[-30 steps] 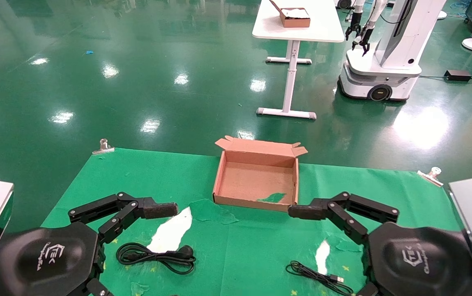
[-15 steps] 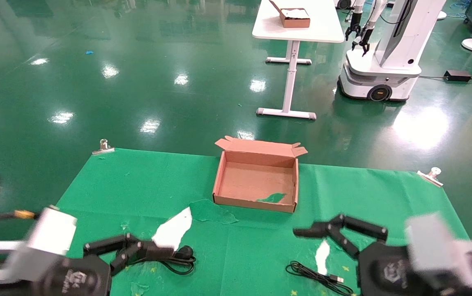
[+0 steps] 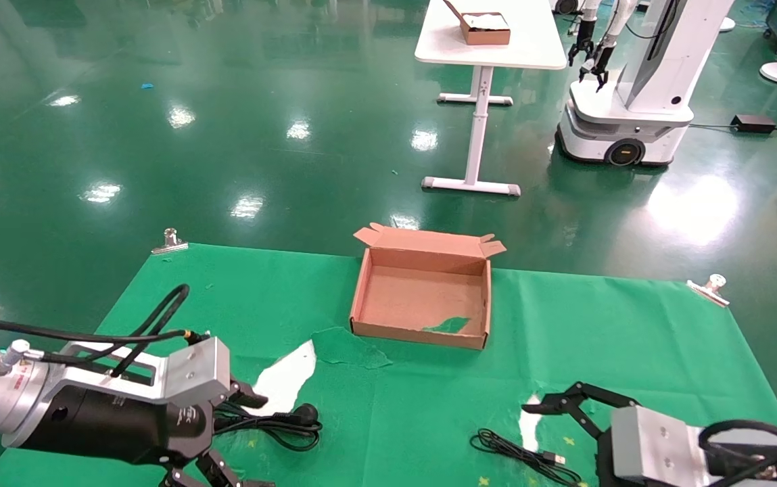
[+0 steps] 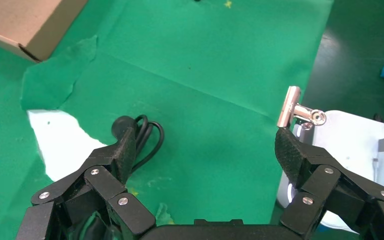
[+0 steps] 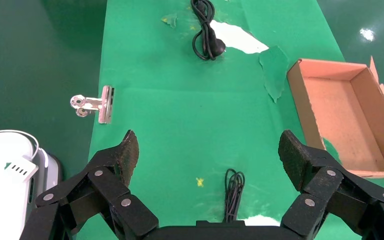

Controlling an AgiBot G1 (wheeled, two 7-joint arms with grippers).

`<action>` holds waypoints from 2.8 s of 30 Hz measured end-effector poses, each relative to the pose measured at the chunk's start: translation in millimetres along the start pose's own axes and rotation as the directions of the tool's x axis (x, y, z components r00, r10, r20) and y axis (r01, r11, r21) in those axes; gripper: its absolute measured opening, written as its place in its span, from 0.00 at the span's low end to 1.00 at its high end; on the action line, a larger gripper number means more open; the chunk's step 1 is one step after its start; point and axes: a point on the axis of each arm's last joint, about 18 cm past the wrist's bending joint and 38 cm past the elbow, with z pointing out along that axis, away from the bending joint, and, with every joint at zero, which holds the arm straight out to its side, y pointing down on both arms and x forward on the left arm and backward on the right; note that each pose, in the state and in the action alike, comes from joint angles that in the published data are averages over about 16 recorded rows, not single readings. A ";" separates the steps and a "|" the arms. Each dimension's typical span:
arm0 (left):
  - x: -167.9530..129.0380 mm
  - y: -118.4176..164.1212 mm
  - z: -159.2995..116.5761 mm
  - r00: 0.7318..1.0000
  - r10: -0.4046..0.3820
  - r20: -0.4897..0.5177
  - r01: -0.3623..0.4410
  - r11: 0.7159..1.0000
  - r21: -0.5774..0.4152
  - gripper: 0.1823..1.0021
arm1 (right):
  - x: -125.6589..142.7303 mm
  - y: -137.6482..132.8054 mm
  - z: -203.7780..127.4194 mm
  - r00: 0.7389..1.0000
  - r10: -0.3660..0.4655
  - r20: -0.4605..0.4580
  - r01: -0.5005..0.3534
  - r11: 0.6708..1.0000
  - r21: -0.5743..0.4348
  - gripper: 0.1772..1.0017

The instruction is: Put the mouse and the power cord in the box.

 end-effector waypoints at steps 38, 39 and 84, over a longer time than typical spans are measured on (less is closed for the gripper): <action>-97.2 14.7 122.6 0.975 0.116 0.192 0.002 0.850 -0.526 1.00 | 0.6 48.8 -0.2 1.000 -0.001 -0.019 -0.002 0.983 -0.182 1.00; -97.8 15.0 122.9 0.974 0.115 0.193 0.004 0.850 -0.527 1.00 | 1.6 52.3 3.0 1.000 -0.006 -0.019 0.002 0.980 -0.197 1.00; -101.4 16.8 122.8 0.975 0.109 0.195 0.009 0.854 -0.521 0.90 | 62.6 103.4 127.3 0.998 -0.050 -0.024 0.034 0.896 -0.443 0.93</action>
